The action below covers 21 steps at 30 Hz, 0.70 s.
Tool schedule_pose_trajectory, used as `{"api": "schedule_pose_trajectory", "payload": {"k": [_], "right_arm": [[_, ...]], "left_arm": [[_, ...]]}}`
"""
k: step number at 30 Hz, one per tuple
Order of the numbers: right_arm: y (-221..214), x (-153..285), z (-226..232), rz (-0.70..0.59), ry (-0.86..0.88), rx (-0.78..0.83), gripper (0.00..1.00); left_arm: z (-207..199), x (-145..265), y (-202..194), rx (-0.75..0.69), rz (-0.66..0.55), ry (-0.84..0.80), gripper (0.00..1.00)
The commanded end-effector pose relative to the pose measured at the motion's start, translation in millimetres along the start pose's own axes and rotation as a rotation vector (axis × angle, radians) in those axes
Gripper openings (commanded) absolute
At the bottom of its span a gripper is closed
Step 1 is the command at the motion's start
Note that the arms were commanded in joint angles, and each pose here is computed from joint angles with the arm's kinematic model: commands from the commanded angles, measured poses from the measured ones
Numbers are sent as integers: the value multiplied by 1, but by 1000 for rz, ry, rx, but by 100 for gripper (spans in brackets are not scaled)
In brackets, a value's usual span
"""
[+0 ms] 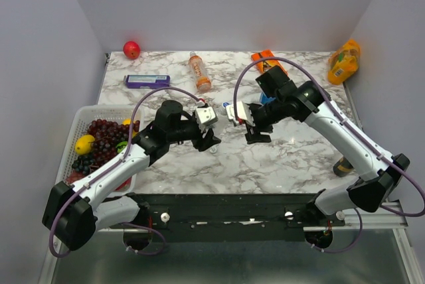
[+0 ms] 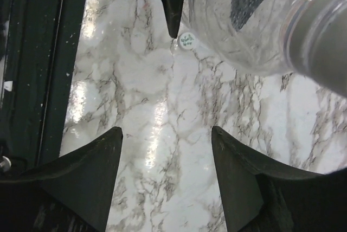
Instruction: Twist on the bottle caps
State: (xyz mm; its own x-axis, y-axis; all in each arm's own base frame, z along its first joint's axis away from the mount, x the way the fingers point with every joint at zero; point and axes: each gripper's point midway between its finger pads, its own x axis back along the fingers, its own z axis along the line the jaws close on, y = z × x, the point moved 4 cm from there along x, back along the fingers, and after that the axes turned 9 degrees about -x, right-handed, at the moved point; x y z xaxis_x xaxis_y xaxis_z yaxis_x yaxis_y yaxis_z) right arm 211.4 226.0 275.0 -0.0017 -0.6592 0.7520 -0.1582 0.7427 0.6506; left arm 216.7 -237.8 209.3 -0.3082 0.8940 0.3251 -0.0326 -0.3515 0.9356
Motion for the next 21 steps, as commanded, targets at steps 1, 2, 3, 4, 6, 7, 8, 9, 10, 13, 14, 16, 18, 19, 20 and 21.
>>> {"api": "schedule_pose_trajectory", "payload": {"k": [1,2,3,4,6,7,8,9,10,13,14,16,18,19,20,21], "right_arm": [[14,39,-4,-103,-91,-107,73],[21,45,-12,-141,-114,-114,74],[36,56,-25,-191,-146,-118,74],[44,60,-31,-210,-156,-104,74],[66,72,-38,-275,-158,-32,76],[71,71,-41,-292,-144,-11,76],[75,72,-40,-311,-131,22,77],[82,73,-37,-343,-103,109,77],[82,73,-30,-348,-74,153,77],[73,63,-15,-319,-3,340,78],[70,61,-11,-303,9,385,79],[63,56,-4,-269,35,505,79],[59,51,2,-253,58,578,80],[58,49,4,-251,66,591,80],[59,48,5,-252,69,603,80],[60,46,5,-253,77,621,80]], "left_arm": [[4,3,2,-61,-11,22,0],[1,4,-2,-67,5,9,0],[1,4,-5,-85,17,2,0],[1,4,-6,-120,22,-5,0],[0,5,-11,-145,47,-27,0],[-1,5,-11,-157,52,-35,0],[-1,6,-13,-179,63,-42,0],[0,6,-12,-188,65,-43,0],[1,6,-10,-200,63,-45,0],[1,5,-8,-219,63,-51,0],[2,5,-8,-221,64,-51,0],[1,4,-8,-230,67,-59,0],[1,4,-9,-236,71,-70,0],[1,3,-8,-245,71,-74,0],[1,3,-8,-244,73,-73,0],[1,3,-7,-247,71,-74,0]]}}
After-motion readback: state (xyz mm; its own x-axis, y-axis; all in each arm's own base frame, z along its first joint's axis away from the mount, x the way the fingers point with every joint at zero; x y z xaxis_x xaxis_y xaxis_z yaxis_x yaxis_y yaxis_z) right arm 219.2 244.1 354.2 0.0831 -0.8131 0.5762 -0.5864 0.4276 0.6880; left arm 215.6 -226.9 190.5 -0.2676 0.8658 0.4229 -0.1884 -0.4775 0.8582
